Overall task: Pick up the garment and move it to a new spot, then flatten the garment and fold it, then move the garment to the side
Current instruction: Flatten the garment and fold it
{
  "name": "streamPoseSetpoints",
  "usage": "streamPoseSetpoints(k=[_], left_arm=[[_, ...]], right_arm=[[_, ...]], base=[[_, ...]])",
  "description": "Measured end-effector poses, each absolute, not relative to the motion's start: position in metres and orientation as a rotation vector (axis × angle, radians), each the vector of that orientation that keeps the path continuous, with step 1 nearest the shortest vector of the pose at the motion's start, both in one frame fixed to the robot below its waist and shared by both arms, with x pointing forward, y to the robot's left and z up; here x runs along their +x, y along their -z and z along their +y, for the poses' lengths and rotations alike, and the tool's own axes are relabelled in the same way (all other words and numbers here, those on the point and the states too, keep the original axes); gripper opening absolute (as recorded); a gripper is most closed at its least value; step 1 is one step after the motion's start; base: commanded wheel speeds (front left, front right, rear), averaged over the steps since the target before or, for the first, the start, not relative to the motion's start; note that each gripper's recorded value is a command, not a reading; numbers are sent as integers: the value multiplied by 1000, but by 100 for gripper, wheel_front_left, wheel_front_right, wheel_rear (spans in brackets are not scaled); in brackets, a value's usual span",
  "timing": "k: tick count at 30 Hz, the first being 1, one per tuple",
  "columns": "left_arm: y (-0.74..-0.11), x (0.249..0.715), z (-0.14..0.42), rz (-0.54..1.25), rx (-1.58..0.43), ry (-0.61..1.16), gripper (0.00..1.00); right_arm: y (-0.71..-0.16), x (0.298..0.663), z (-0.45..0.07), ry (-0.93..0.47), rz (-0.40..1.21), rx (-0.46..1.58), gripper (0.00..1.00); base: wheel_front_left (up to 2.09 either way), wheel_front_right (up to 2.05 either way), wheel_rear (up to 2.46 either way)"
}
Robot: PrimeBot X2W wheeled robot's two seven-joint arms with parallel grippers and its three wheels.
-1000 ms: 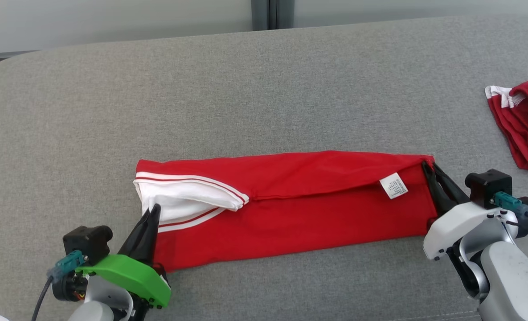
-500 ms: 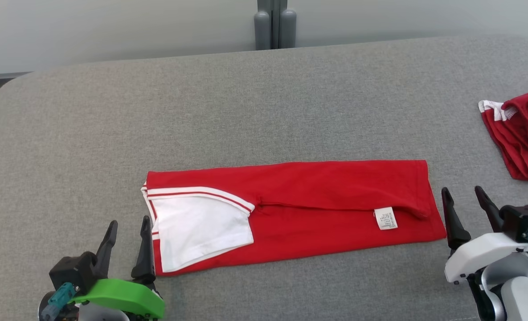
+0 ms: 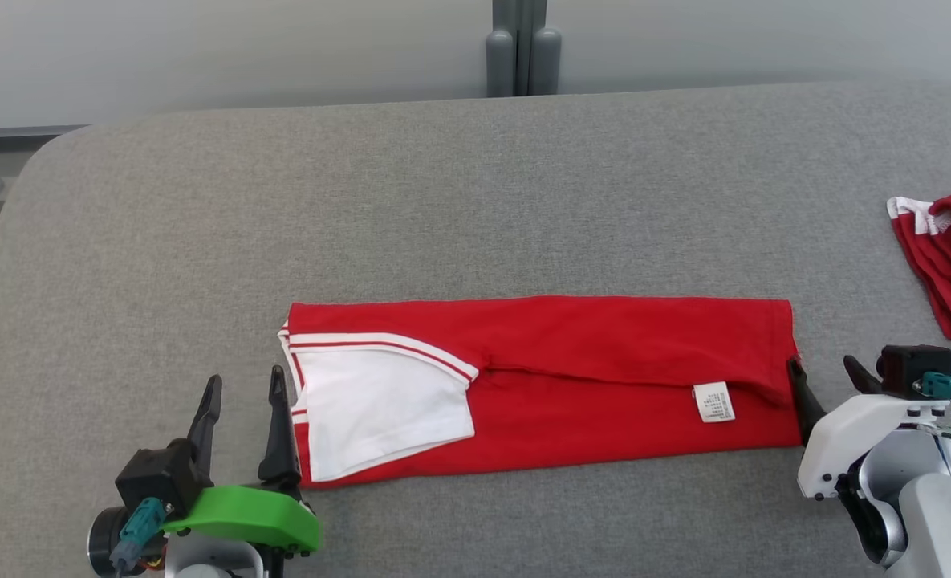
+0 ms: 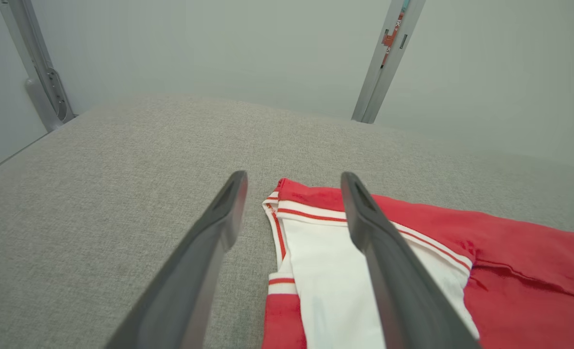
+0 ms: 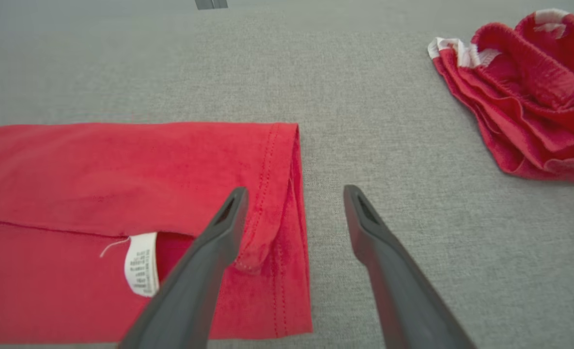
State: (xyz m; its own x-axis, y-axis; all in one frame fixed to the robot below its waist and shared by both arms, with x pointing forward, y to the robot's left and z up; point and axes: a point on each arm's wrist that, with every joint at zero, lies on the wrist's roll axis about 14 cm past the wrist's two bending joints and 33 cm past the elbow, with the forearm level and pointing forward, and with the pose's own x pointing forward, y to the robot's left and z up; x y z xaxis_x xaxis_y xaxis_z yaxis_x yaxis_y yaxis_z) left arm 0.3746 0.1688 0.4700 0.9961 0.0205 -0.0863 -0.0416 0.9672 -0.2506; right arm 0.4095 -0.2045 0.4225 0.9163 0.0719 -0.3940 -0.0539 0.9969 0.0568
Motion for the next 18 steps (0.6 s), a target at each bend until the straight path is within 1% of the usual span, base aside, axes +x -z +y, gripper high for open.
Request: streamPoseSetpoints(k=[8,12,13,14,15,16,17,18], left_arm=[[-468,370,188,79,-251,-99,100],[-466,366,199,80,-245,-132,100],[-466,366,200,80,-243,-134,100],[-466,366,200,80,-240,-137,100],[-467,366,201,78,-240,-139,100],[-467,367,201,77,-239,-137,100],[-467,367,200,76,-232,-134,100],[-467,368,199,75,-229,-130,100]], right_arm=[[-378,411,-200,-93,622,9,100],[-369,419,-192,-125,667,-4,100],[-369,420,-190,-128,670,0,84],[-368,420,-189,-133,672,1,53],[-369,422,-187,-138,670,4,35],[-369,422,-185,-141,670,8,2],[-370,422,-185,-144,667,12,0],[-371,422,-184,-146,665,15,0]], base=[[0,0,0],[0,0,0],[0,0,0],[0,0,0],[0,0,0],[0,0,0],[0,0,0],[0,0,0]])
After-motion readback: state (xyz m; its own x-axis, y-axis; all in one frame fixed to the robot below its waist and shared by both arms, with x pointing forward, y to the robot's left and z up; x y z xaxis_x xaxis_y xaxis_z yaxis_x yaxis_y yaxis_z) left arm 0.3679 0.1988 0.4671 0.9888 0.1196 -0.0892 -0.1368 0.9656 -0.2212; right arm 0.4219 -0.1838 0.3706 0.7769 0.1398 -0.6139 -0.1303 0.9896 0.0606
